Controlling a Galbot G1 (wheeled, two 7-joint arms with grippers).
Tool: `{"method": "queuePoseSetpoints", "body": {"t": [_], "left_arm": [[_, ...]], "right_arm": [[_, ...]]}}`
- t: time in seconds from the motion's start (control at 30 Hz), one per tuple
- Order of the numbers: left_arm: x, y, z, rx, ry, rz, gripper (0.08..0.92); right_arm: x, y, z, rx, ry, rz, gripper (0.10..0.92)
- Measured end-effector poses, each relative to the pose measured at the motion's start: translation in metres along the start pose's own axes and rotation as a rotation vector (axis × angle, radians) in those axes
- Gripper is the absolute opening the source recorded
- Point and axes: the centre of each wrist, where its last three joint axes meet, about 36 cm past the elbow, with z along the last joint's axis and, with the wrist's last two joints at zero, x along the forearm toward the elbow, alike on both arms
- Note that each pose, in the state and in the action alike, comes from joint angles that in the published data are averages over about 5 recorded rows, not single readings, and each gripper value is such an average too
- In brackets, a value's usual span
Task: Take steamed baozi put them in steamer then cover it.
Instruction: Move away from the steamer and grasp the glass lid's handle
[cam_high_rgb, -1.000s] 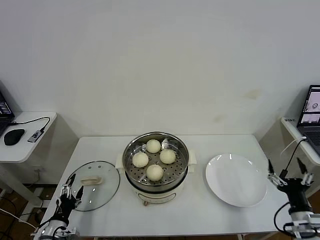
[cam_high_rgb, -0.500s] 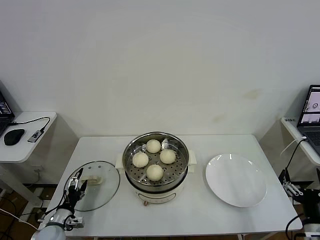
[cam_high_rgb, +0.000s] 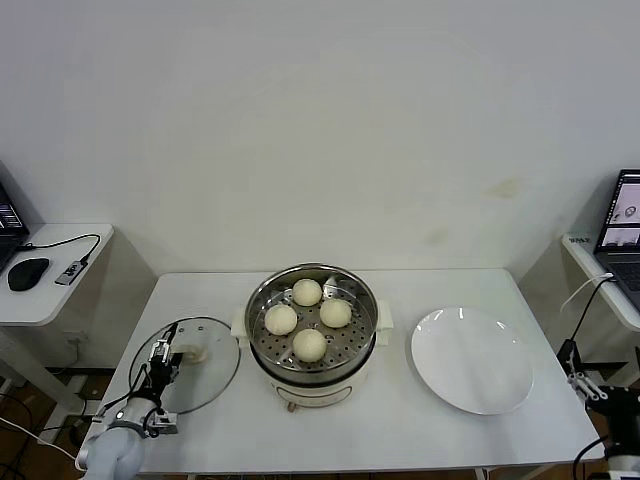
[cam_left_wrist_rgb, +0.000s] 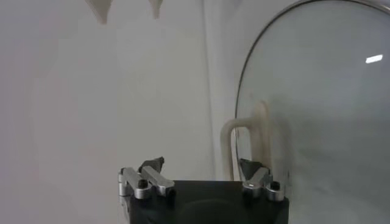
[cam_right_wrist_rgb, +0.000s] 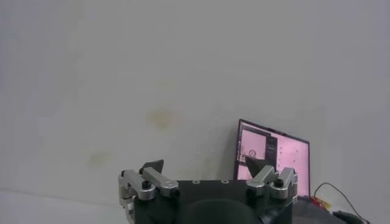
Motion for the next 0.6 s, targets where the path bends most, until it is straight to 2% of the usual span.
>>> {"method": "queuePoseSetpoints", "body": {"t": [0.6], "left_arm": [[-0.017,-0.005,0.005,0.014,-0.004,0.03,0.263]], "right_arm": [[0.007,0.012,0.01,0.004,0.029,-0.026,0.823]]}}
